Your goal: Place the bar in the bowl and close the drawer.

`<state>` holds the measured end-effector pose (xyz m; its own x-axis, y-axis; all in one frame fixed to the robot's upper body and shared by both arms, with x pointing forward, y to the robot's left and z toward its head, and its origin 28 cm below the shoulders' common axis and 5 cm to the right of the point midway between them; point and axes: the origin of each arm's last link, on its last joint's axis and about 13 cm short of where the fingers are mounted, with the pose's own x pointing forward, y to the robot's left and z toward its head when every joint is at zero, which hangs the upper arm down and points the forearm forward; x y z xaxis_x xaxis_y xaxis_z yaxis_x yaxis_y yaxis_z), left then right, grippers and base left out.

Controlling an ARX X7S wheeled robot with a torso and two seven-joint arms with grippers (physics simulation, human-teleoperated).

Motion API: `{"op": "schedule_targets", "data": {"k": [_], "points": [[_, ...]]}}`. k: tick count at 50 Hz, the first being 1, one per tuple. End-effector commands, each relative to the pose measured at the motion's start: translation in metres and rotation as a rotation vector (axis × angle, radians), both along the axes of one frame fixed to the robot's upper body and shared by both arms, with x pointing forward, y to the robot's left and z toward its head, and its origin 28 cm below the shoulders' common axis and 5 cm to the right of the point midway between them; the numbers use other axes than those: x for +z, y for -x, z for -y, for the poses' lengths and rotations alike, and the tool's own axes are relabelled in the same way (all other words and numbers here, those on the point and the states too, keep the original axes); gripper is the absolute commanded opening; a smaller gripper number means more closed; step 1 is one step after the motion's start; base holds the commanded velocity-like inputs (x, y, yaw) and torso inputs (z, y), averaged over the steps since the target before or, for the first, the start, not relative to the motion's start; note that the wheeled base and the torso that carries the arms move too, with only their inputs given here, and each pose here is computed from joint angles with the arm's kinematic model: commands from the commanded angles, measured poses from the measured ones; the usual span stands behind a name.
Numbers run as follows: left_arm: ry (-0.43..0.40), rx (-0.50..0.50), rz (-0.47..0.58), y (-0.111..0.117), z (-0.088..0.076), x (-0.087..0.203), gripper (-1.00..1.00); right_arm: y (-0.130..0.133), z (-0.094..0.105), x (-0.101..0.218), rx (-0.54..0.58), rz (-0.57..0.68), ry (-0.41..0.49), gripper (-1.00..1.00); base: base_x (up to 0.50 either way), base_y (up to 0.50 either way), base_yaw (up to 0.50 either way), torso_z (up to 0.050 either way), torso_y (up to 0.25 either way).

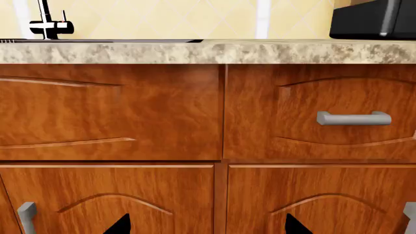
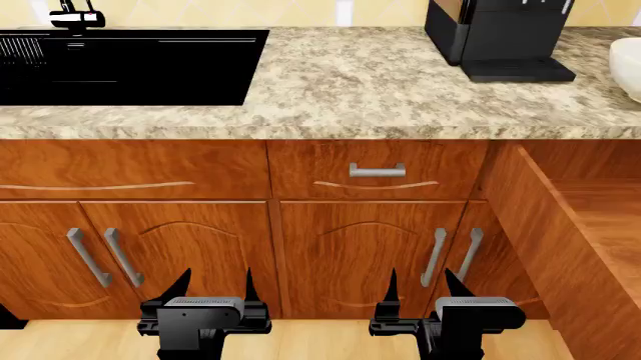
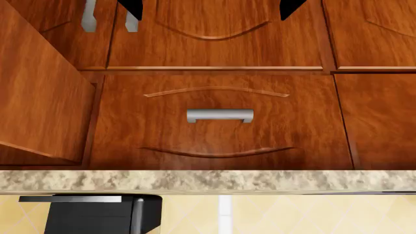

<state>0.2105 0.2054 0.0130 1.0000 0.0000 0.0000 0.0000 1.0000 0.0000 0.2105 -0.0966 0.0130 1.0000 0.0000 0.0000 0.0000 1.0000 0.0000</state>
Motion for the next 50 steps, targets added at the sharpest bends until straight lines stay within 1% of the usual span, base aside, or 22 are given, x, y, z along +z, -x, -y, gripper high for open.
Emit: {"op": "schedule_targets", "data": {"k": [1, 8, 17, 26, 35, 38, 45, 50], "points": [[-0.001, 0.000, 0.000, 0.000, 0.000, 0.000, 1.00, 0.000, 0.000, 0.000, 0.000, 0.001, 0.001, 1.00, 0.00, 0.00, 0.00, 0.000, 0.000], [-0.003, 0.000, 0.003, -0.004, 0.000, 0.001, 1.00, -0.001, 0.000, -0.002, -0.001, 0.006, 0.011, 1.00, 0.00, 0.00, 0.00, 0.003, 0.000], [-0.006, 0.010, 0.019, 0.000, -0.002, 0.004, 1.00, 0.002, -0.002, -0.001, -0.017, 0.025, 0.023, 1.00, 0.00, 0.00, 0.00, 0.050, 0.009], [-0.019, 0.035, 0.032, -0.005, -0.002, 0.007, 1.00, 0.002, 0.000, 0.005, -0.020, 0.054, 0.021, 1.00, 0.00, 0.00, 0.00, 0.050, 0.007], [-0.005, 0.027, 0.066, 0.004, -0.003, 0.012, 1.00, 0.010, -0.001, 0.006, -0.004, 0.073, 0.017, 1.00, 0.00, 0.00, 0.00, 0.050, 0.007], [-0.006, 0.013, 0.077, 0.008, -0.003, 0.014, 1.00, 0.014, -0.003, 0.007, 0.007, 0.081, 0.023, 1.00, 0.00, 0.00, 0.00, 0.050, 0.007], [-0.008, -0.061, 0.079, 0.012, 0.004, 0.016, 1.00, 0.005, -0.012, -0.003, 0.056, 0.020, 0.062, 1.00, 0.00, 0.00, 0.00, 0.050, 0.006], [-0.013, -0.090, 0.081, 0.015, 0.008, 0.016, 1.00, 0.006, -0.016, -0.003, 0.079, 0.030, 0.077, 1.00, 0.00, 0.00, 0.00, 0.050, 0.007]]}}
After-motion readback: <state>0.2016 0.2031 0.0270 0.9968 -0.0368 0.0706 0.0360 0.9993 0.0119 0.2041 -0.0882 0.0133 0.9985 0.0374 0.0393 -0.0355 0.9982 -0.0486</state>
